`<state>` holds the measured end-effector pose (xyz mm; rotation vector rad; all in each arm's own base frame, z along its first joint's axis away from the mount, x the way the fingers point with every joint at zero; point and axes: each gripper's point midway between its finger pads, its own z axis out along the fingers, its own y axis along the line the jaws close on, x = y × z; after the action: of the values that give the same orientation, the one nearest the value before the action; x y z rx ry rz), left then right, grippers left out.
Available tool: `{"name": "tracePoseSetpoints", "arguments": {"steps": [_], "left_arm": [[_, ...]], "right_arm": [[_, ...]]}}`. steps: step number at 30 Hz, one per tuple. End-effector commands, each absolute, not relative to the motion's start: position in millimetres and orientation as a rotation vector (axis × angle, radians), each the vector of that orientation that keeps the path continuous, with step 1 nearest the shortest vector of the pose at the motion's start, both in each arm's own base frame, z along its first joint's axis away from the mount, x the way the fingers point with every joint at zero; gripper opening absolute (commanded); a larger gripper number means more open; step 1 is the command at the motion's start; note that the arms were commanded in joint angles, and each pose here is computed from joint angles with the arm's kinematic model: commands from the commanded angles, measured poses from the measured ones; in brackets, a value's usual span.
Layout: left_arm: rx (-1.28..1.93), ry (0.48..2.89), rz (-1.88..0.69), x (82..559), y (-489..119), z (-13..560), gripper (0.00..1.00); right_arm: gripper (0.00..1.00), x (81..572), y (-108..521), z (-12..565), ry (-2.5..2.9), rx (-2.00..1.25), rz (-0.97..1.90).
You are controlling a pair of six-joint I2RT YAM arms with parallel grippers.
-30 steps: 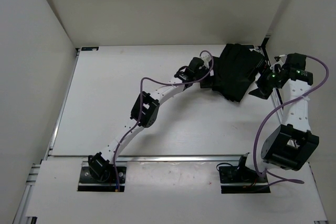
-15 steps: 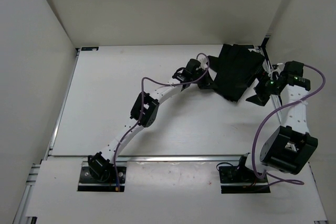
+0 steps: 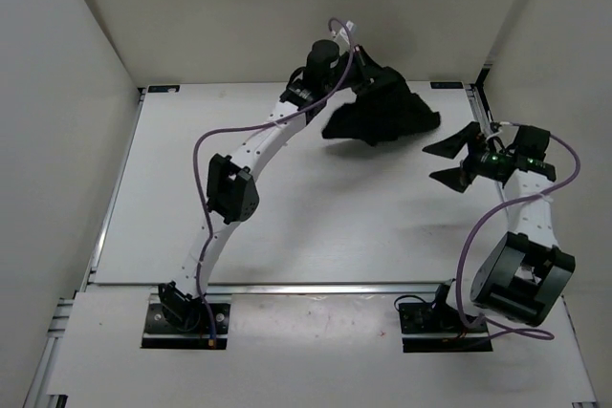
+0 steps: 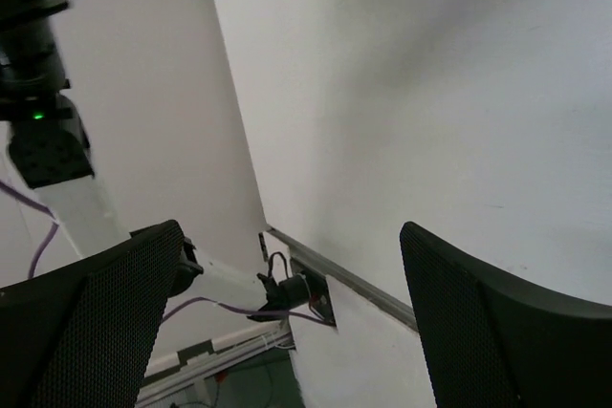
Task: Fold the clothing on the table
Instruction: Move the skirt to the center of the board
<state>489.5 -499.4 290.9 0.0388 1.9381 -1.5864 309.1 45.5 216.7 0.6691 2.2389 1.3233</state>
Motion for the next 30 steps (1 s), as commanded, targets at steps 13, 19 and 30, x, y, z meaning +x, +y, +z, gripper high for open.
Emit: {"name": "tracePoseSetpoints", "arguments": {"steps": [13,19,30], "left_arm": [[0.186,1.652,-1.528,411.4,-486.0,448.8,0.0],[0.191,1.585,-1.388,405.4,-459.9,482.3,0.0],[0.184,1.563,-1.284,379.1,-451.1,503.0,0.0]], "right_arm": [[0.99,225.0,128.3,215.1,2.039,0.442,2.033],[0.99,220.1,129.9,212.5,2.112,0.439,1.959],[1.0,196.3,112.0,177.1,1.863,0.859,1.944]]}}
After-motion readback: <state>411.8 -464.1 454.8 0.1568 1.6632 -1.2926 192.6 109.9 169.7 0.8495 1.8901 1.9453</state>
